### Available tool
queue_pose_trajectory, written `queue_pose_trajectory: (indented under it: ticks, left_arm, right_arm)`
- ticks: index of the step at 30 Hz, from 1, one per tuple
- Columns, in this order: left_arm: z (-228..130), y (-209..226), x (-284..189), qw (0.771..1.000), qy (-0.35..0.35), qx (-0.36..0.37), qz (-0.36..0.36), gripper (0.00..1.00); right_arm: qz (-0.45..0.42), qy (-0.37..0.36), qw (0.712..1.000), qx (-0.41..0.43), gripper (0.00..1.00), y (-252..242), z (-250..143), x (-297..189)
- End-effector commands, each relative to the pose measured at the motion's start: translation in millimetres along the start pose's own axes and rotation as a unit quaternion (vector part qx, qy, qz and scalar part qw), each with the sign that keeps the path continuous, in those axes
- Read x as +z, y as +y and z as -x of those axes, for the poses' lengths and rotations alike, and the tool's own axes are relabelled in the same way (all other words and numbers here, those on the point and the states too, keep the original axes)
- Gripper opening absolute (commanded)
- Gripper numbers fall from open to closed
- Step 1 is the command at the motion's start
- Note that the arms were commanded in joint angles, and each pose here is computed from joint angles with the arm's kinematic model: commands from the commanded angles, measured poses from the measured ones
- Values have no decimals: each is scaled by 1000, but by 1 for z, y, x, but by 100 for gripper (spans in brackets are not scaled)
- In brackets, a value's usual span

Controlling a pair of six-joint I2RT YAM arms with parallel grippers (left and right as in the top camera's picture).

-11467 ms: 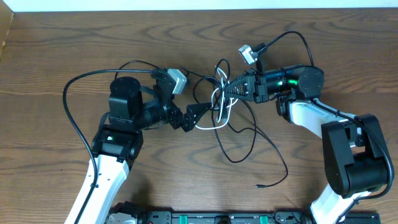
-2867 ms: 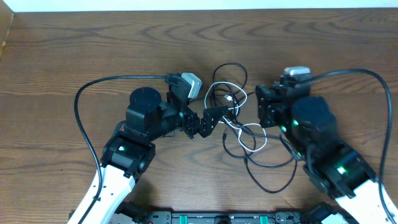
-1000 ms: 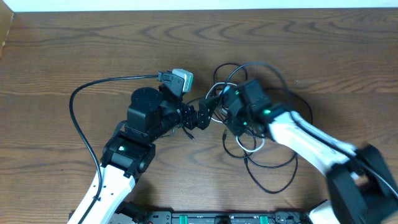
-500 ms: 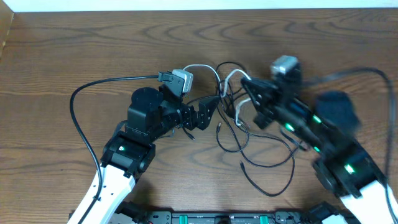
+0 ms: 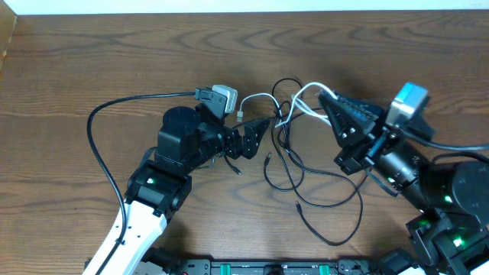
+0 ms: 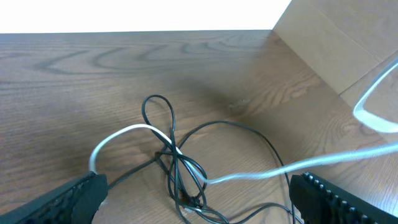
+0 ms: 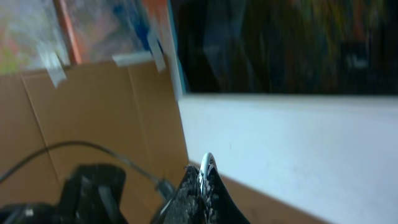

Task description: Untangle cables

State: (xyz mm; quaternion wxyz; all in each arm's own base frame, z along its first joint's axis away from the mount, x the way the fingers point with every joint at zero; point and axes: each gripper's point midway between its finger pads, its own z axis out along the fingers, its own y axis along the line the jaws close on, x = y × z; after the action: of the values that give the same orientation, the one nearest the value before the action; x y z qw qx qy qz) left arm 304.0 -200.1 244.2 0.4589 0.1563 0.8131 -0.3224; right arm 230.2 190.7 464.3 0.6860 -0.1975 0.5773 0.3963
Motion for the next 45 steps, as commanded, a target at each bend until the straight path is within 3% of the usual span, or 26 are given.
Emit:
queue_pose_trajectory:
  ticks: [1,13,18,26,31,41,42,44,45]
  left_arm:
    - [5,0,0,1000,-5,3,2,98]
    - [-30,18,27,993,63,95,9,98]
    - [-42,-3,47,982,71,155,-86,99]
    - [-70,-11,74,954,92,257,-121,99]
    - [-73,-26,70,943,85,275,-168,99]
    - [-43,-29,75,939,24,307,-151,100]
    - [-40,-28,76,940,18,310,-145,95]
    - [-32,-23,78,940,6,317,-125,67]
    - [-28,-19,79,941,1,320,-109,36]
  right_arm:
    - [18,-37,999,-8,1,11,23,-3]
    - [34,-49,998,-1,1,17,29,-4]
    - [33,-56,998,-4,1,17,33,-4]
    - [29,-58,998,-9,1,15,33,-5]
    - [17,-55,998,-11,1,8,33,-5]
    - [39,-48,998,7,1,15,31,-6]
    - [42,-47,998,9,1,16,30,-6]
    - [46,-45,998,10,1,17,30,-6]
    - [49,-44,998,9,1,18,29,-6]
